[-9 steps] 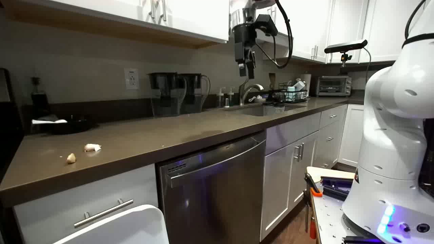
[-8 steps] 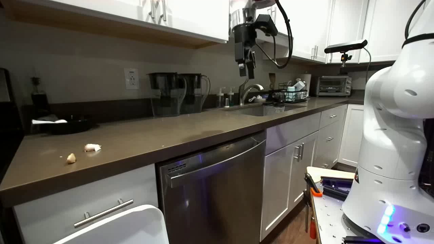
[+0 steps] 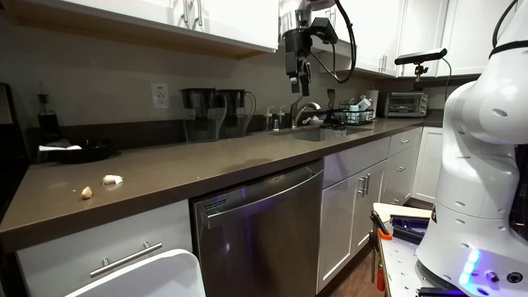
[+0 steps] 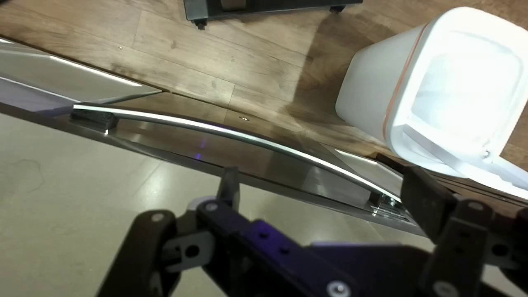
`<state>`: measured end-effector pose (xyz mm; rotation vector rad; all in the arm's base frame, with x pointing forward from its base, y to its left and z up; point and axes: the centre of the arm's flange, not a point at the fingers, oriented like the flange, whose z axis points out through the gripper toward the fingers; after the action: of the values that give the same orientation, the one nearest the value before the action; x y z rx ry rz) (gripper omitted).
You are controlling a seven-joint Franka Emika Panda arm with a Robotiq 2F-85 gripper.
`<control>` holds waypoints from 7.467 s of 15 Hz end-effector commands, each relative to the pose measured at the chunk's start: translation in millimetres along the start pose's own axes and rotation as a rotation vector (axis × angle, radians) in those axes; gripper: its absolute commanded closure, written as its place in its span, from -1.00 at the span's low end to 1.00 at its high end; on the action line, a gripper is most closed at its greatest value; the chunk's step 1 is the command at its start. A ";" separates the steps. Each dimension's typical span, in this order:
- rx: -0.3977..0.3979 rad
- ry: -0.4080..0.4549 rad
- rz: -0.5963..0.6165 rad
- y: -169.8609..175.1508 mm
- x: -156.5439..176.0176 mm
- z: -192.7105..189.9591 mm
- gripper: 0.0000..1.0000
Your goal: Throw a clove of garlic in the bin
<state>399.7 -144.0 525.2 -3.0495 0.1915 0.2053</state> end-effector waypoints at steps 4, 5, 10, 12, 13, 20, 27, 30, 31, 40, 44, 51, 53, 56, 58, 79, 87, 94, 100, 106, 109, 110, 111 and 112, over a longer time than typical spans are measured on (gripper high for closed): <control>-0.054 0.030 -0.036 -16.0 20.6 8.5 -1.00; -0.081 0.049 -0.053 -24.7 29.3 9.4 -1.00; -0.183 0.119 -0.234 -75.4 74.7 18.7 -1.00; -0.228 0.144 -0.319 -99.3 91.3 24.2 -1.00; -0.240 0.148 -0.360 -110.3 100.0 26.0 -1.00; -0.275 0.199 -0.706 -175.1 163.2 35.9 -1.00; -0.282 0.192 -0.723 -184.2 163.4 48.9 -1.00; -0.275 0.239 -0.771 -197.2 175.5 49.5 -1.00; -0.272 0.260 -0.790 -202.8 180.7 49.4 -1.00; -0.165 0.227 -1.082 -264.2 255.0 82.5 -1.00; -0.188 0.207 -1.179 -292.1 285.3 100.4 -1.00; -0.172 0.218 -1.151 -294.4 274.2 115.9 -1.00; -0.187 0.250 -1.173 -301.3 281.0 121.4 -1.00; -0.175 0.291 -1.197 -316.3 292.2 120.4 -1.00; -0.172 0.299 -1.211 -327.6 299.7 120.7 -1.00; -0.060 0.213 -1.275 -350.0 366.5 169.0 0.66; -0.069 0.131 -1.301 -368.9 322.8 144.0 0.89; -0.098 0.161 -1.379 -397.1 254.6 108.0 0.89; -0.106 0.157 -1.424 -419.4 188.9 126.3 0.89; -0.130 0.205 -1.396 -432.1 125.2 151.2 0.89; -0.122 0.216 -1.355 -436.7 90.5 157.5 0.89; -0.113 0.215 -1.344 -437.3 79.4 159.6 0.89; -0.108 0.210 -1.328 -437.4 66.5 161.1 0.89; -0.105 0.204 -1.309 -438.6 55.3 163.2 0.89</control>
<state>543.2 305.0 381.5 -2.5315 -1.7990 -0.1716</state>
